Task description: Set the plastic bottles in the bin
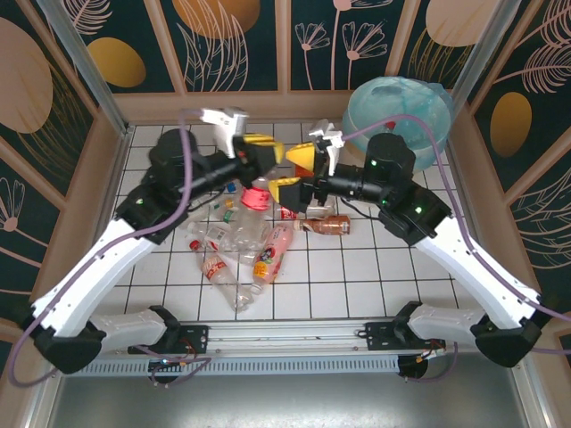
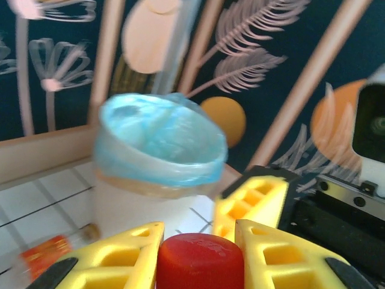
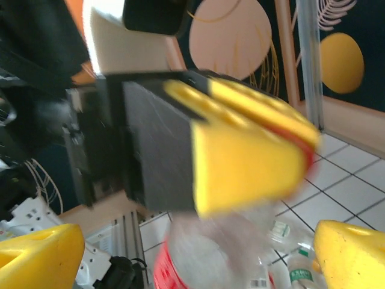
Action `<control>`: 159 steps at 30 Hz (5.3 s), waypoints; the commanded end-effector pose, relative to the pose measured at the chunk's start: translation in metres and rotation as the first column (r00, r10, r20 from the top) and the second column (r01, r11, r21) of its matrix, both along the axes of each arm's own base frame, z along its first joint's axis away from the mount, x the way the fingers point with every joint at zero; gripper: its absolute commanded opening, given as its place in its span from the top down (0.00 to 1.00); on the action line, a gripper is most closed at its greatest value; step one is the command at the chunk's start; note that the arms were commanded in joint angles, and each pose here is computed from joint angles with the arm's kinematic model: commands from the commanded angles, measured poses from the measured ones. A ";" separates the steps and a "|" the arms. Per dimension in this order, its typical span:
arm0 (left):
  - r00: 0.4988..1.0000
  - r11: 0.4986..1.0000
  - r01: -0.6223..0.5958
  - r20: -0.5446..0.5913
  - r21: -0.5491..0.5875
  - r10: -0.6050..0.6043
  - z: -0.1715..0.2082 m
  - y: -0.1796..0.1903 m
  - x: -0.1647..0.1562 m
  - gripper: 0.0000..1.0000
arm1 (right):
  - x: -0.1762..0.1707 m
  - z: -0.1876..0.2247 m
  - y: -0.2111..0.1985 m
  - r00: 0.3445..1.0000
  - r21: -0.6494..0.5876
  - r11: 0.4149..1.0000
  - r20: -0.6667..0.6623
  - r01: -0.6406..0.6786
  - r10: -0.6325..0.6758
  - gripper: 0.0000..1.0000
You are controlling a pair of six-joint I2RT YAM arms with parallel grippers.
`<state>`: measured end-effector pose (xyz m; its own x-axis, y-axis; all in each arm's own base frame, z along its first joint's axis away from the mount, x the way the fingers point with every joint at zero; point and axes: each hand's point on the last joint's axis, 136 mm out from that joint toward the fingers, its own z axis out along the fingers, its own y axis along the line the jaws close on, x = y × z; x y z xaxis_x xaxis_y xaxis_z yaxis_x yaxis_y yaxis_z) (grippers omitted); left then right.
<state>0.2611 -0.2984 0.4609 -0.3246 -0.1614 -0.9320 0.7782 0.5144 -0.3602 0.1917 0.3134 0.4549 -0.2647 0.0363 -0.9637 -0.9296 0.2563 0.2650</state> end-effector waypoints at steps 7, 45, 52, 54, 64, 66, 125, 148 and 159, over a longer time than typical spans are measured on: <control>0.967 0.977 0.147 0.229 -0.153 -0.109 0.065 -0.027 -0.025 1.00 | -0.010 -0.009 -0.005 1.000 -0.003 1.000 0.019 -0.024 0.024 0.02; 0.963 0.941 0.083 0.269 -0.328 0.009 0.103 0.005 -0.041 0.38 | 0.031 0.008 -0.024 0.988 0.015 0.988 -0.015 0.155 -0.155 0.47; 0.946 0.886 -0.184 0.166 -0.426 0.277 0.103 0.060 -0.023 0.27 | 0.097 0.052 -0.086 0.858 -0.069 0.860 0.136 0.506 -0.495 0.47; 0.944 0.887 -0.224 0.137 -0.404 0.301 0.091 0.065 -0.020 0.28 | 0.122 0.067 -0.114 0.775 -0.063 0.780 0.190 0.622 -0.603 0.47; 0.953 0.927 -0.296 0.000 -0.230 0.304 0.007 0.058 -0.009 0.31 | 0.234 0.074 -0.256 0.331 -0.026 0.339 0.301 0.940 -0.894 0.50; 0.949 0.932 -0.313 -0.022 -0.184 0.315 -0.008 0.057 -0.006 0.31 | 0.248 0.058 -0.268 0.310 -0.042 0.313 0.298 0.949 -0.903 0.50; 0.611 0.749 -0.598 -0.443 0.285 0.656 -0.210 0.129 -0.011 0.30 | 0.166 -0.013 -0.106 0.751 -0.106 0.743 0.115 0.660 -0.650 0.28; 0.153 0.649 -0.537 -0.694 0.539 0.703 -0.397 0.178 -0.093 0.28 | 0.106 -0.187 -0.052 0.846 -0.443 0.769 -0.042 0.461 -0.531 0.28; 0.121 0.668 -0.493 -0.716 0.558 0.688 -0.423 0.177 -0.106 0.25 | 0.103 -0.195 -0.055 0.851 -0.448 0.768 -0.025 0.459 -0.524 0.27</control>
<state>0.1600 -0.1185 0.0457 -0.7572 -0.5897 -0.2810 -0.4610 0.7871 -0.4098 0.2947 0.2611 0.2547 -0.4770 -0.2019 -0.8554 -0.6109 0.7759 0.1575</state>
